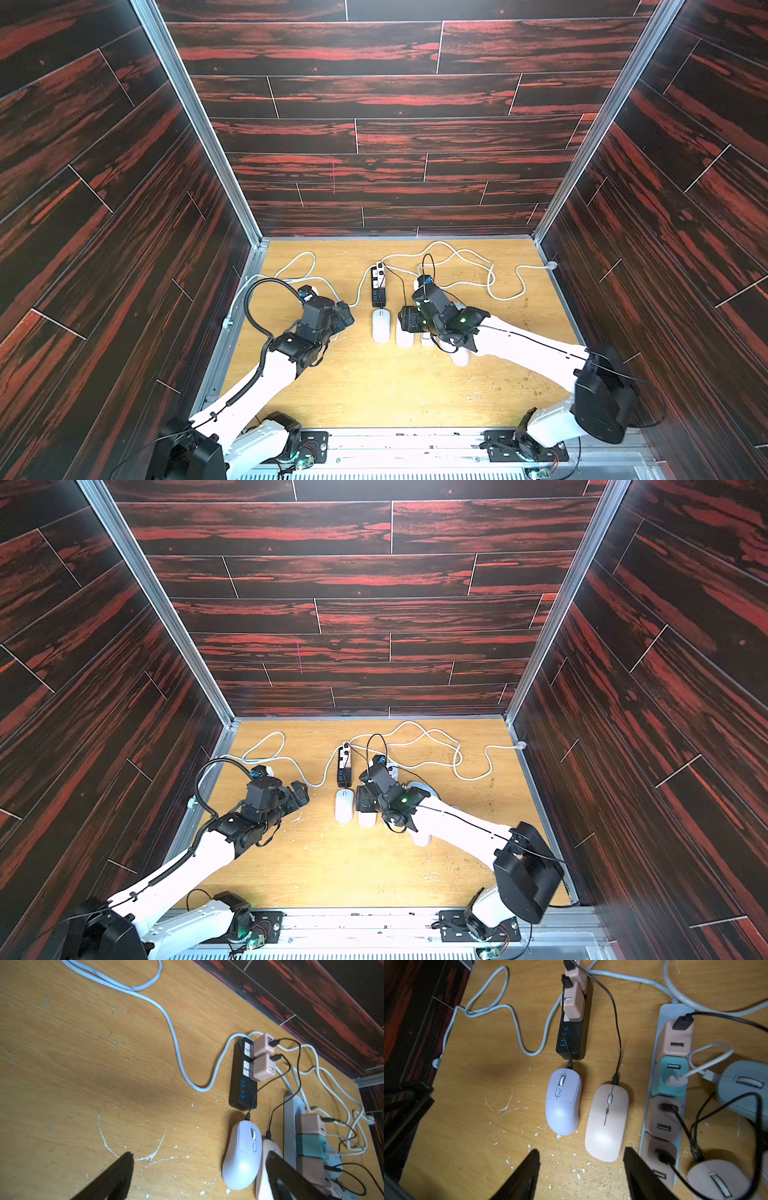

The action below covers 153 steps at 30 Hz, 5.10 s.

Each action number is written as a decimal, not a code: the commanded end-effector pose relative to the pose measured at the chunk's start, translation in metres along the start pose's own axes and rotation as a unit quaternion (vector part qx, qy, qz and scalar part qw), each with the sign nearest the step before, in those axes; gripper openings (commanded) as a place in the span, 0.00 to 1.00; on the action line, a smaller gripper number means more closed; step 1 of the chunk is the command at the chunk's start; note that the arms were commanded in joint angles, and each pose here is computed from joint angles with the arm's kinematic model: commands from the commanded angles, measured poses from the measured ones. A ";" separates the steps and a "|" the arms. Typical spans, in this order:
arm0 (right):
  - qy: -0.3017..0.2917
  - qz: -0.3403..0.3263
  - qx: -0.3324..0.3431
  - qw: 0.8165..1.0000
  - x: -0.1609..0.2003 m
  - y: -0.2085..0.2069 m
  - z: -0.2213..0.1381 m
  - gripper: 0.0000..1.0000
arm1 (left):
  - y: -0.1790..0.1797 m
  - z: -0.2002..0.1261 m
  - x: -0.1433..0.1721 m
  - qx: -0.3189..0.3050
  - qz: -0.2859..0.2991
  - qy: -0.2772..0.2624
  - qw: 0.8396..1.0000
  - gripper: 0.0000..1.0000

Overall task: Unplug the wireless mouse
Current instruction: Pick up the mouse from the center of the board, then remove the power cord from the mouse.

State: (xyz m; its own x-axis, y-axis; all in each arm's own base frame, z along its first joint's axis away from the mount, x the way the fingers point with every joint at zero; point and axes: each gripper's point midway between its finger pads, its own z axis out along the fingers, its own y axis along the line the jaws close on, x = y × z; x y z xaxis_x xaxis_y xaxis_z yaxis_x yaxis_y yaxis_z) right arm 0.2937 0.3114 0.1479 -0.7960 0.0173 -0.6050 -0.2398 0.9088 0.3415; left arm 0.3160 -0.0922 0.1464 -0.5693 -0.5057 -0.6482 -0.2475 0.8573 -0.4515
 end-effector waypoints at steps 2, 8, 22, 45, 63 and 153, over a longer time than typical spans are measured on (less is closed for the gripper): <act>0.012 0.014 -0.004 1.000 -0.003 0.015 0.015 0.65 | 0.015 0.000 0.003 -0.002 -0.026 -0.002 1.000 1.00; 0.036 0.021 0.011 0.999 -0.002 0.022 0.041 0.63 | 0.011 -0.001 0.011 0.004 0.011 0.027 1.000 1.00; 0.101 0.024 0.106 0.989 0.012 0.019 0.118 0.79 | 0.049 -0.012 0.003 -0.008 -0.084 -0.014 0.996 0.99; 0.086 0.016 0.163 0.983 0.052 0.011 0.144 0.76 | 0.049 -0.016 -0.002 -0.018 -0.062 -0.012 0.998 0.98; 0.033 -0.012 0.045 0.998 0.020 0.047 0.100 0.37 | 0.026 -0.014 -0.014 0.024 -0.077 -0.016 0.997 0.98; 0.020 -0.084 -0.248 0.965 0.035 0.021 0.022 0.00 | -0.153 0.072 0.023 0.243 -0.136 0.126 0.952 0.00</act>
State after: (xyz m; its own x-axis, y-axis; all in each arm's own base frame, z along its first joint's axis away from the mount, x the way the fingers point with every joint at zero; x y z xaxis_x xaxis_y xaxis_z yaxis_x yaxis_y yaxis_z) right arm 0.2800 0.3444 0.1222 -0.7295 -0.1351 -0.6705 -0.6109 0.5696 0.5499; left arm 0.3899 -0.2431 0.1510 -0.7380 -0.6055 -0.2978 -0.0624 0.5007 -0.8634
